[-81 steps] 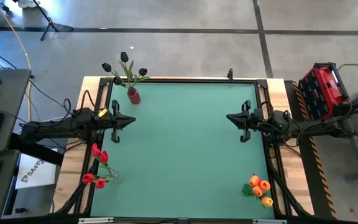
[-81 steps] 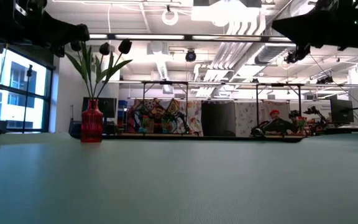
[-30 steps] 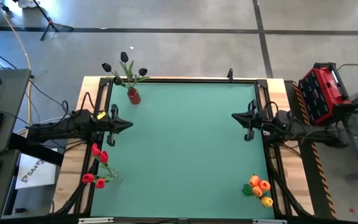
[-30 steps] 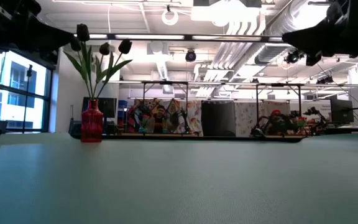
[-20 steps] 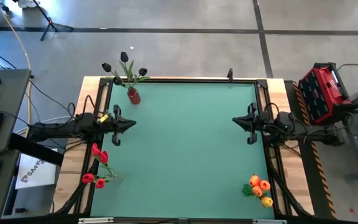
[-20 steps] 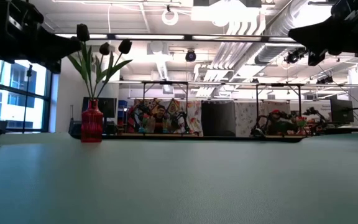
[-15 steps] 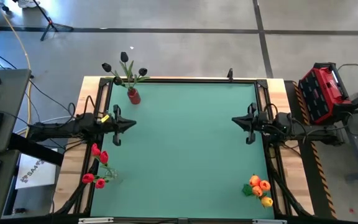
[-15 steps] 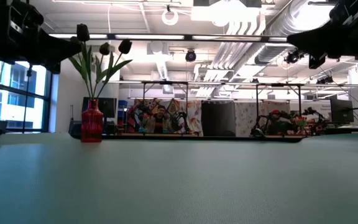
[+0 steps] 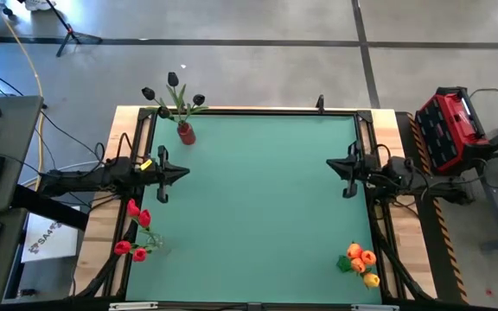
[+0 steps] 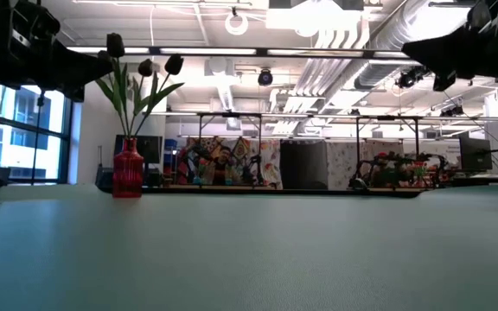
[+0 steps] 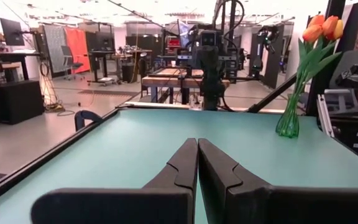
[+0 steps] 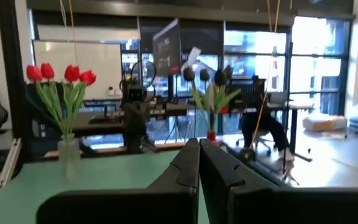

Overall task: Sort flowers into vase by color
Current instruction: Return to Home Position

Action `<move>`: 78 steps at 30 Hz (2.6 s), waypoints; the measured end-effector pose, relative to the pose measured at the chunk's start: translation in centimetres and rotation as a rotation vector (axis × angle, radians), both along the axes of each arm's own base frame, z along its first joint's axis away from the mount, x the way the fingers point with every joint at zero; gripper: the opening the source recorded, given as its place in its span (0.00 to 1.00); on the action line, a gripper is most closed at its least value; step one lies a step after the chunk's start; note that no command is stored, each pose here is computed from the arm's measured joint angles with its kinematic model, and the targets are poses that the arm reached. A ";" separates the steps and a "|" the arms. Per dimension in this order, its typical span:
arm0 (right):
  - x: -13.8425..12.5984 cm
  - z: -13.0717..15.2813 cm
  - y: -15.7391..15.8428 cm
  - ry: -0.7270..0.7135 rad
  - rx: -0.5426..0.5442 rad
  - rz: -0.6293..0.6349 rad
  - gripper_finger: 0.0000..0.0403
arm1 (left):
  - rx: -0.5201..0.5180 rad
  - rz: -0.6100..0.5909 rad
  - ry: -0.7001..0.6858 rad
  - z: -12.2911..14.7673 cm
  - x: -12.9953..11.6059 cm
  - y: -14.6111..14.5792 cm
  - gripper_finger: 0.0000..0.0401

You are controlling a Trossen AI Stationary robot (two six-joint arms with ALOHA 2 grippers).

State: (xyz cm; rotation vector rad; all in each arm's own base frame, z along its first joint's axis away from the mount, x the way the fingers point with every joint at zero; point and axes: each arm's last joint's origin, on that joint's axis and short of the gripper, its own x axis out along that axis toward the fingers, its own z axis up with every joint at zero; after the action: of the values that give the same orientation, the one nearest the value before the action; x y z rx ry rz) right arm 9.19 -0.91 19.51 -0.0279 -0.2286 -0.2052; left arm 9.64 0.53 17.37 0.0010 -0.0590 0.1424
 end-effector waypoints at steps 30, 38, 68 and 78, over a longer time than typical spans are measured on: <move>0.4 -1.4 0.1 0.071 0.040 0.060 0.00 | 0.053 -0.025 0.017 -0.3 0.1 -0.1 0.00; 0.4 -1.4 0.0 0.071 0.037 0.028 0.00 | 0.035 -0.022 0.031 -0.4 0.1 -0.1 0.00; 0.5 -2.6 0.1 0.183 0.088 0.044 0.00 | 0.026 -0.022 0.032 -0.4 0.1 -0.1 0.00; 0.5 -2.6 0.1 0.183 0.088 0.045 0.00 | 0.026 -0.022 0.032 -0.4 0.1 -0.1 0.00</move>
State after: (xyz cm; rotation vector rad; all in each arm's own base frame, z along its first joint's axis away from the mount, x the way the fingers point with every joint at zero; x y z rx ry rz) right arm 9.69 -0.84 16.94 0.0458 -0.0375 -0.1671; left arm 9.71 0.47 16.94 0.0286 -0.0289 0.1191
